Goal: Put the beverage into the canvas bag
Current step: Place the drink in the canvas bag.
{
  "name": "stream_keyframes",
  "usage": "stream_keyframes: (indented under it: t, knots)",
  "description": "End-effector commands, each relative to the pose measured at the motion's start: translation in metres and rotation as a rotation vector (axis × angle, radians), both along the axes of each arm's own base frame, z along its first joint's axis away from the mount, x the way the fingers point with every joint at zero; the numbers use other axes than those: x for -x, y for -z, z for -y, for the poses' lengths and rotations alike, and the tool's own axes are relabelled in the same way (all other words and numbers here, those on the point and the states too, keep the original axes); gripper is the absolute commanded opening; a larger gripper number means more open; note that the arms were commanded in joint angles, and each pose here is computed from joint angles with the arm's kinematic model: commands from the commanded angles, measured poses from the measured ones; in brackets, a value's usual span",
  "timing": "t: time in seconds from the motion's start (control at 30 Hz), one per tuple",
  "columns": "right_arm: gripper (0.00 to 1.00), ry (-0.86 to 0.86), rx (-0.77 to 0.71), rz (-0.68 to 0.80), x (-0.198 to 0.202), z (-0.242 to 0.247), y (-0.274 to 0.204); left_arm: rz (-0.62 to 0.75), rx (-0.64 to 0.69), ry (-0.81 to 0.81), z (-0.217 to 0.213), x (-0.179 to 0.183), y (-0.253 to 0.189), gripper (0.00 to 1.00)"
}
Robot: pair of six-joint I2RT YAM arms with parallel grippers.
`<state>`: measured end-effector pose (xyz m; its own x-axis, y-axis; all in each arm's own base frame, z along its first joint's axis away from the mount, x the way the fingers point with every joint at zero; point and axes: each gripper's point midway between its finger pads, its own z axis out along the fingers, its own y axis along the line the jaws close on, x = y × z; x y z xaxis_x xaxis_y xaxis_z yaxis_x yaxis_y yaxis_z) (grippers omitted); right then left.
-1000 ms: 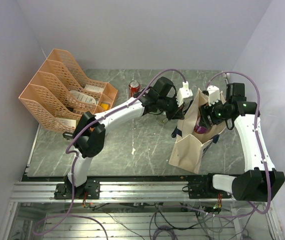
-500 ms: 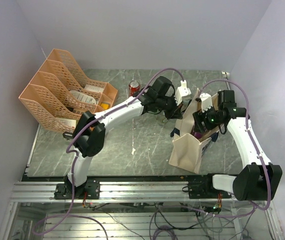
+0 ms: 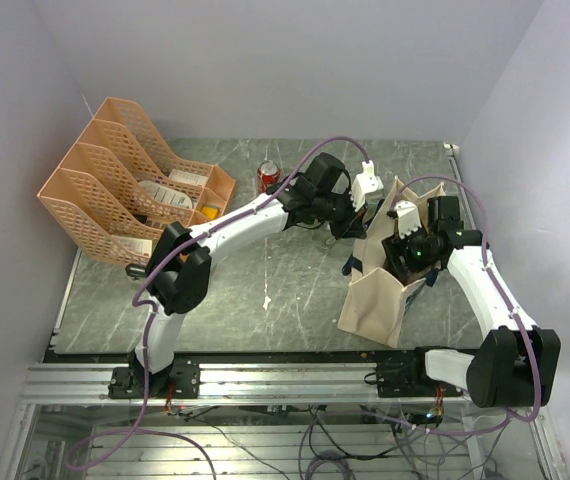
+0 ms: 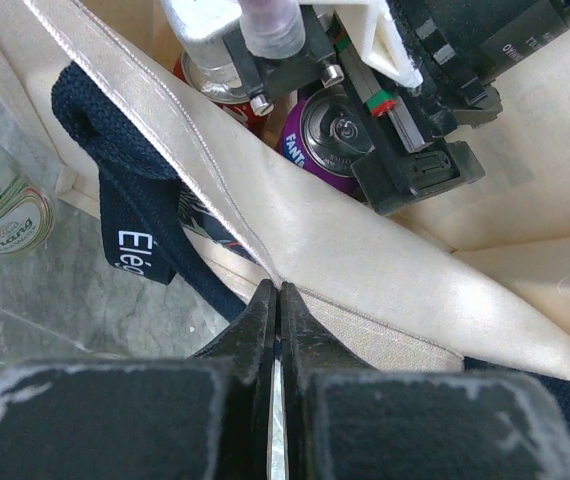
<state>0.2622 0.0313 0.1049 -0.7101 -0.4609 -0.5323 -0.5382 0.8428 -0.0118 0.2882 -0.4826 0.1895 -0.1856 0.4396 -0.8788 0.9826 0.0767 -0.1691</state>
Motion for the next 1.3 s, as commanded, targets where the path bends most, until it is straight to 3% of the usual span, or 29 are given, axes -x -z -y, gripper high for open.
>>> stream_keyframes:
  t: [0.0,0.6,0.97,1.27]
  knots:
    - [0.23,0.015,0.033,0.111,-0.019,0.006,-0.015,0.04,0.001,-0.008,-0.004,-0.006,-0.005,0.07]
    - [0.24,0.12,0.171,0.133,-0.029,0.047,-0.016,0.054,-0.017,0.023,-0.01,0.0,-0.002,0.07]
    - [0.33,0.015,0.173,0.111,-0.019,0.046,-0.003,0.069,-0.027,0.026,-0.013,0.0,0.0,0.07]
    - [0.4,0.075,0.208,0.095,-0.018,0.055,0.002,0.086,-0.032,0.058,-0.015,0.003,-0.003,0.07]
